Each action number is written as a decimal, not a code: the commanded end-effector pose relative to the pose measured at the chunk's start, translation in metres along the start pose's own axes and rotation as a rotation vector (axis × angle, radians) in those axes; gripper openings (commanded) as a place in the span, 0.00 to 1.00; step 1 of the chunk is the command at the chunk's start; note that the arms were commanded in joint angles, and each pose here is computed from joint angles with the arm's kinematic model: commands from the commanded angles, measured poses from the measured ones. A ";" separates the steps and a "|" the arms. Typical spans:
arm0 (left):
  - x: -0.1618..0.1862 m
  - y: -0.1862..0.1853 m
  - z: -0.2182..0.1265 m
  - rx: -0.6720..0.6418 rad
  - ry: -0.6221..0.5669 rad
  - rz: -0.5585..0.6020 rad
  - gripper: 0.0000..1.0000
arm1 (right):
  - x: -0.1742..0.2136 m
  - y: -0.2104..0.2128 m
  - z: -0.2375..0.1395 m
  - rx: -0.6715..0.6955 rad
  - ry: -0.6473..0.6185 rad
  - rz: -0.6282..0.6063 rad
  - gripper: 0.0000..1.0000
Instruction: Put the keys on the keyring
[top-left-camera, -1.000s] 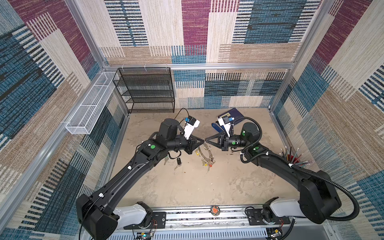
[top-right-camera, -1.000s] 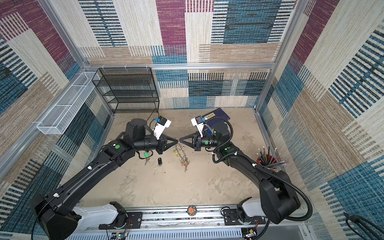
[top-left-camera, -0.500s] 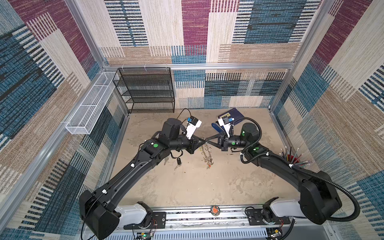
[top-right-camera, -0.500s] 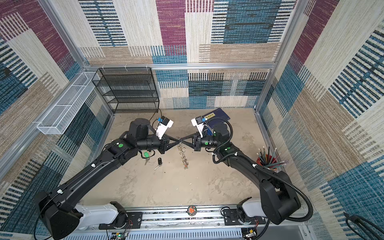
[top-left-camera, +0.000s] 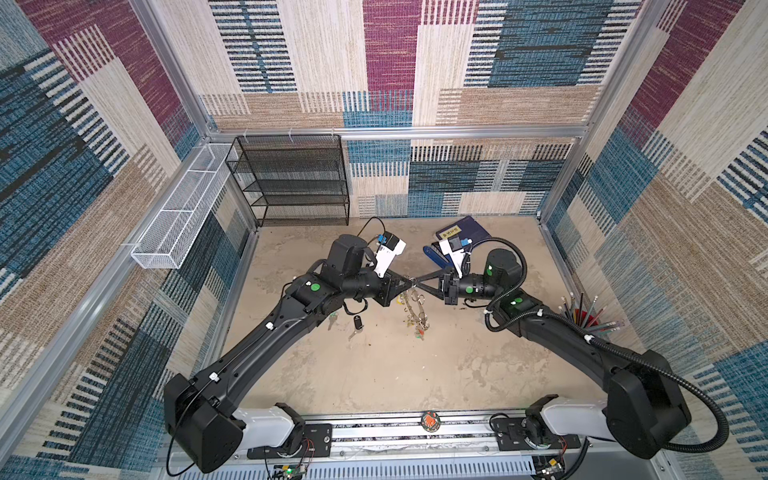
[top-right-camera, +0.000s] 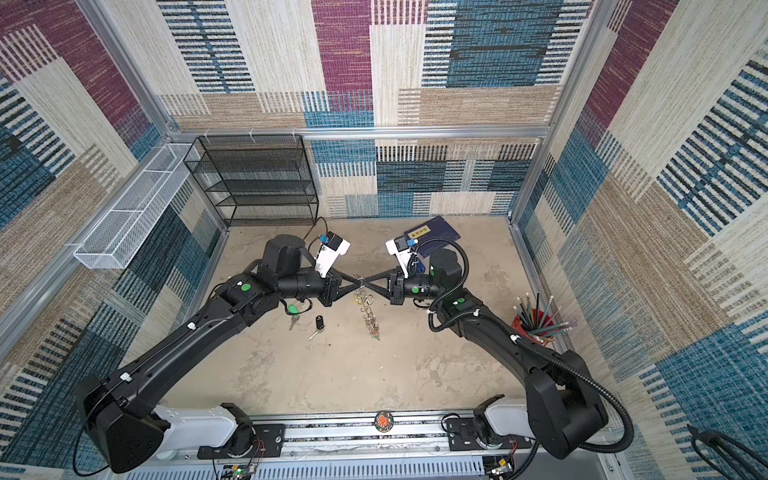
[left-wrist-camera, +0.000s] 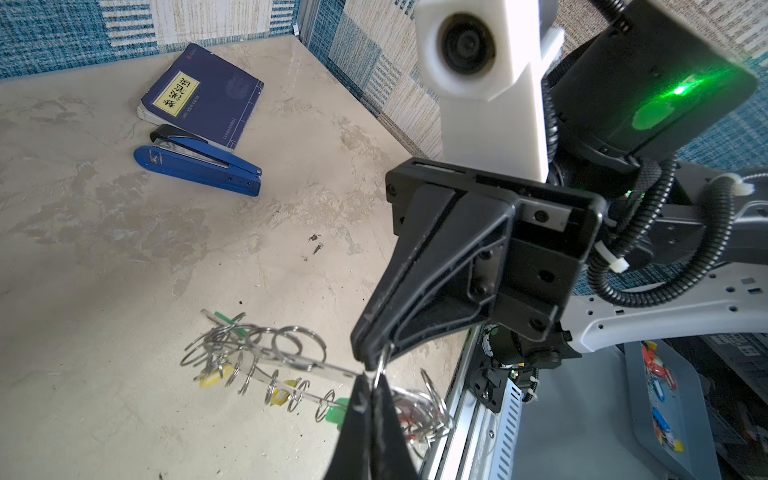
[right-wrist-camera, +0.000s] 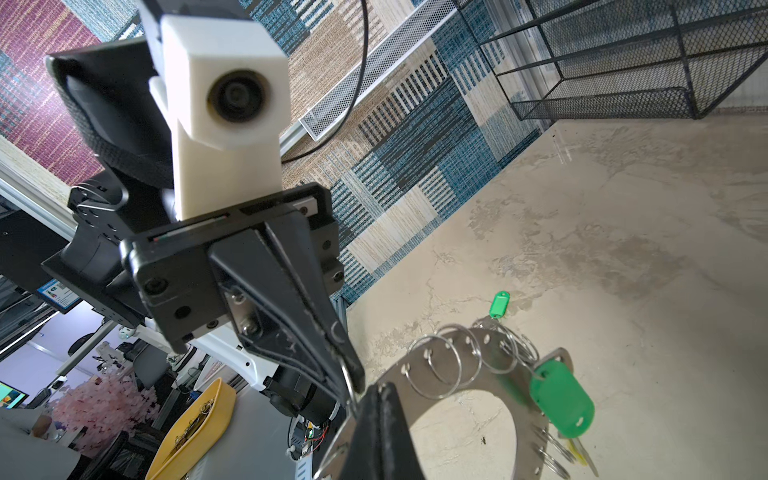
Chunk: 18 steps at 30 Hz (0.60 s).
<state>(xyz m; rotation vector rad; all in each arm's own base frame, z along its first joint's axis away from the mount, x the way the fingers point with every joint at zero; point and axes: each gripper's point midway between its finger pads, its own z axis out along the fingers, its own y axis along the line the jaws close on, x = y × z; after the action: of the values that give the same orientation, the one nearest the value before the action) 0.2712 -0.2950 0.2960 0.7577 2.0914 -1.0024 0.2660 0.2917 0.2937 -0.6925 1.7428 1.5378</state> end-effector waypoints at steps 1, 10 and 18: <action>-0.005 0.021 -0.001 -0.114 -0.022 0.001 0.00 | -0.005 0.036 -0.004 -0.142 0.009 -0.103 0.00; -0.016 0.003 -0.012 -0.007 -0.101 -0.007 0.00 | -0.018 0.030 -0.026 -0.102 -0.049 -0.109 0.05; -0.028 -0.039 -0.031 0.249 -0.297 0.043 0.00 | -0.022 0.039 -0.035 -0.098 -0.075 -0.137 0.34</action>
<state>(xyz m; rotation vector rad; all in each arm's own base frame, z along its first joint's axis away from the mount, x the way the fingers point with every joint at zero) 0.2568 -0.2872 0.3071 0.6922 1.9234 -1.1601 0.2488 0.2637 0.3279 -0.7550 1.5823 1.5400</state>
